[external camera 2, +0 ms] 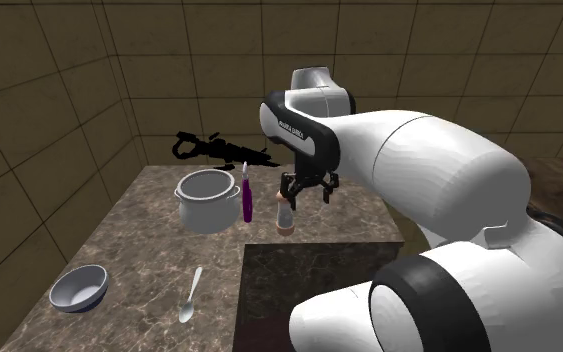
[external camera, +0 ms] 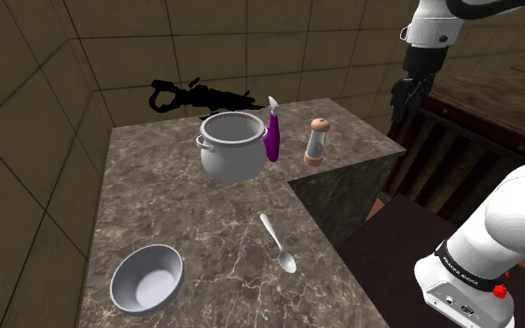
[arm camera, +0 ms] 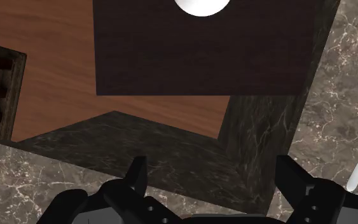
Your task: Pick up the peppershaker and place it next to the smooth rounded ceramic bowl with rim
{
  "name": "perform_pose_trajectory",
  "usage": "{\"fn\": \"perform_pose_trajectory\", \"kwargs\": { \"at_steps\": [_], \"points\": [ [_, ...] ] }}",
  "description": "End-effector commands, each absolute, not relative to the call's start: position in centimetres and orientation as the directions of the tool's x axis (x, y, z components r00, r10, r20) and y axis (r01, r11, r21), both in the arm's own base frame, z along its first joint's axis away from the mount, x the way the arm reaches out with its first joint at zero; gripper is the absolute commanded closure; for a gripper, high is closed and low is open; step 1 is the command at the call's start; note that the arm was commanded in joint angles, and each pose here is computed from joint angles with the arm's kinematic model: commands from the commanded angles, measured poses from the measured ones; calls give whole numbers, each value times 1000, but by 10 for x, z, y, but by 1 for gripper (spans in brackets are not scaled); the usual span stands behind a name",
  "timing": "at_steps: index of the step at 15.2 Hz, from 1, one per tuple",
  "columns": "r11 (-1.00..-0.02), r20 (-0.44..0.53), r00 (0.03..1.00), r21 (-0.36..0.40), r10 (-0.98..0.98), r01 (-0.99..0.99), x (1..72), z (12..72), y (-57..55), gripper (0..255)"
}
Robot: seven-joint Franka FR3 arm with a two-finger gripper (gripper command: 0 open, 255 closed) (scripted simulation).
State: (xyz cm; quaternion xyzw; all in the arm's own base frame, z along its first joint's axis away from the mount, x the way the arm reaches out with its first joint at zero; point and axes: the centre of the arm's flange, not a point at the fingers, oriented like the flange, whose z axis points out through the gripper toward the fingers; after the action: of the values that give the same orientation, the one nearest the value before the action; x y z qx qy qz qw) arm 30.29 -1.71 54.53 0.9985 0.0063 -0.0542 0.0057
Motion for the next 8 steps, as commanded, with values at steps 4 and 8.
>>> {"fn": "perform_pose_trajectory", "kwargs": {
  "at_steps": [4, 8],
  "points": [
    [-999, -85, 996, 35, 21, 24, 334, 526, -14, 0],
    [-997, -55, 998, 68, 33, 37, 375, 501, -11, 0]
  ]
}}
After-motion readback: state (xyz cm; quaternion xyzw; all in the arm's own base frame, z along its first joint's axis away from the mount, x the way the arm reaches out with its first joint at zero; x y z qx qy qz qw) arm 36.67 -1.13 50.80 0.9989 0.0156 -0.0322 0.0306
